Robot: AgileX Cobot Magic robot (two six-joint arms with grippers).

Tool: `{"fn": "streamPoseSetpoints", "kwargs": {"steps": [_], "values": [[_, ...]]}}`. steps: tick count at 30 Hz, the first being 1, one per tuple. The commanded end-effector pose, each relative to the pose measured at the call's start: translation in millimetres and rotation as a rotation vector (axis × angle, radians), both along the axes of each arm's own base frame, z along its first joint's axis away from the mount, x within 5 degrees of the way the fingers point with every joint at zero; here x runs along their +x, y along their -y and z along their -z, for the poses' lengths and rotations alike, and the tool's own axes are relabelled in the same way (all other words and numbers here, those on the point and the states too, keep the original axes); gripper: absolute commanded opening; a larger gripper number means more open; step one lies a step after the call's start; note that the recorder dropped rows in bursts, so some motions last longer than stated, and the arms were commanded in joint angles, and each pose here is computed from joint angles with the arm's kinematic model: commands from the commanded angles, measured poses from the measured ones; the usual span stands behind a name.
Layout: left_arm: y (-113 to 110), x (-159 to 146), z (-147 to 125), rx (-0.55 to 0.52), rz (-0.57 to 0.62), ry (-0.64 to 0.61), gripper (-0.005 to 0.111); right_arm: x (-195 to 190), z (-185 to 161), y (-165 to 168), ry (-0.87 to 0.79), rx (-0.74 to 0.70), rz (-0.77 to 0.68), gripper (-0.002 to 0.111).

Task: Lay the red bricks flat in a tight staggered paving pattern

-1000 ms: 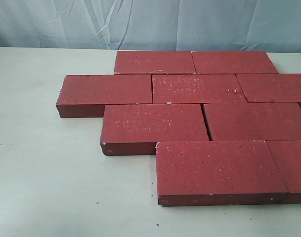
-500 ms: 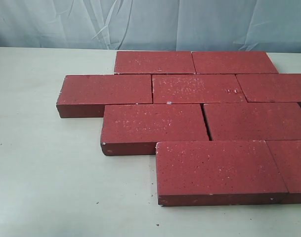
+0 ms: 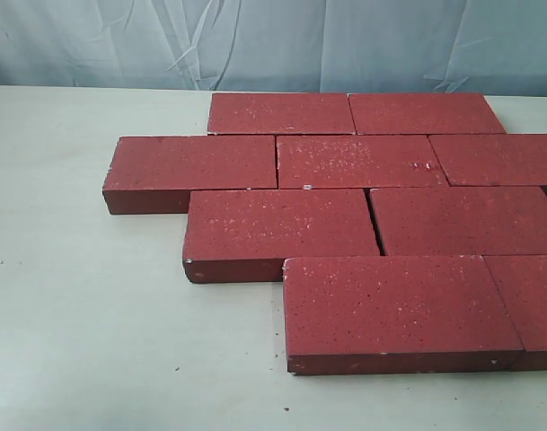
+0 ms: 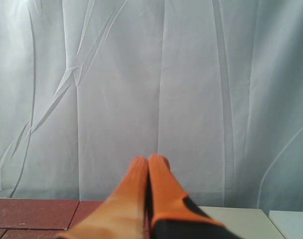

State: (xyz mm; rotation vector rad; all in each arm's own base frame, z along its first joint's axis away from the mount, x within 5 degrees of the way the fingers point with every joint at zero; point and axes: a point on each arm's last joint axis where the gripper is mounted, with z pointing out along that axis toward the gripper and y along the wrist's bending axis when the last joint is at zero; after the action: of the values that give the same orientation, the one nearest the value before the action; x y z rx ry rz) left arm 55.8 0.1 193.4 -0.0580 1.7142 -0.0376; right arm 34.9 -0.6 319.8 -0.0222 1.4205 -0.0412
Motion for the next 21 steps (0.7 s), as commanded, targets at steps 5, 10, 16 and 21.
{"fn": "streamPoseSetpoints", "kwargs": {"steps": [5,10,16,21], "values": [[0,0,1,-0.006,-0.001,0.001,0.0,3,24,1,-0.205,-0.006,0.011,-0.001],[0,0,1,-0.006,-0.001,0.001,0.0,19,75,0,-0.215,0.033,0.005,-0.001],[0,0,1,-0.004,-0.001,0.0,0.0,22,127,0,-0.296,0.102,-0.003,-0.001],[0,0,1,-0.004,-0.001,0.0,0.0,20,133,0,-0.35,0.098,0.0,-0.001]]}}
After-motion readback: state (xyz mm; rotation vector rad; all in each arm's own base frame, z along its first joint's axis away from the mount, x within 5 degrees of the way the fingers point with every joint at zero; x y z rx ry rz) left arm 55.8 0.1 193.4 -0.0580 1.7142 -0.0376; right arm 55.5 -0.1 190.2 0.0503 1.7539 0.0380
